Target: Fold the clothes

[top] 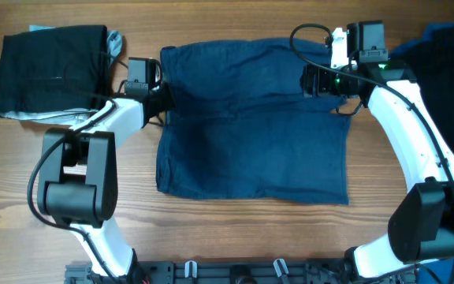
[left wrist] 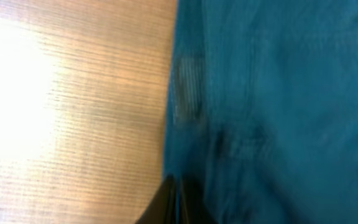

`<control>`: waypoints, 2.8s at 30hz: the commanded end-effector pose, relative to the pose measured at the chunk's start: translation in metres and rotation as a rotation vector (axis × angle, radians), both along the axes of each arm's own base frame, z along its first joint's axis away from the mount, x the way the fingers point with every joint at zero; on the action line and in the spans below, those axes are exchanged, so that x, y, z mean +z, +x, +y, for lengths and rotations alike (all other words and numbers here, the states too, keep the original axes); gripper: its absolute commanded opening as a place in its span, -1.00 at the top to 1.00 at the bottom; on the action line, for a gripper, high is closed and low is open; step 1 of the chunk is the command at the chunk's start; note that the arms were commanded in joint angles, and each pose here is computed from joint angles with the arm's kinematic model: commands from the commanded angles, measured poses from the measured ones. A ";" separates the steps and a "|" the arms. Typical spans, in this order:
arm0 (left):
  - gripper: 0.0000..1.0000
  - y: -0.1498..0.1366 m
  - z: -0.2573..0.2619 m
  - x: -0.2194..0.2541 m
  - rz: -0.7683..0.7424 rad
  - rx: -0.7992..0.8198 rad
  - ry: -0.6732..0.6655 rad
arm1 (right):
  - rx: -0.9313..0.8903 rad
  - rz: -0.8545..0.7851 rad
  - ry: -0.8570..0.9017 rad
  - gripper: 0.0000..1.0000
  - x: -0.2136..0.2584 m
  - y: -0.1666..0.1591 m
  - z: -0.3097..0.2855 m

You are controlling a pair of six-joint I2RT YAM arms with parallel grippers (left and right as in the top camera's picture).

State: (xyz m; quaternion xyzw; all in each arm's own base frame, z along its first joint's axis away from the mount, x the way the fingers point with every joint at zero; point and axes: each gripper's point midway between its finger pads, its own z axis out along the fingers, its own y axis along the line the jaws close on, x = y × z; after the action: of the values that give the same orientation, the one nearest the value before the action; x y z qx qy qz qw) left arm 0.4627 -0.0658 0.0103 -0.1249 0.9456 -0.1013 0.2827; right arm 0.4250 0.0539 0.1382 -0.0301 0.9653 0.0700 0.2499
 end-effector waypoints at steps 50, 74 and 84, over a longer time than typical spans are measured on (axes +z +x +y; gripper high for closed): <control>0.89 -0.040 -0.100 0.099 0.014 -0.231 -0.157 | -0.034 0.036 0.232 0.91 0.002 -0.054 0.032; 0.92 -0.093 -0.059 -0.036 0.446 -0.088 0.014 | 0.134 0.376 0.200 0.91 -0.168 -0.078 0.103; 0.92 -0.097 -0.049 -0.038 0.461 -0.069 0.061 | -0.193 0.323 -0.054 0.91 -0.121 -0.076 0.001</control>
State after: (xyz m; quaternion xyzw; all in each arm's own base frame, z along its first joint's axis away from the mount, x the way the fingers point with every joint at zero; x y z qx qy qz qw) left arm 0.3737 -0.1396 -0.0027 -0.0810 0.9880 -0.1050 0.0797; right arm 0.3414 0.0994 -0.0003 0.0253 0.9936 0.0937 0.0586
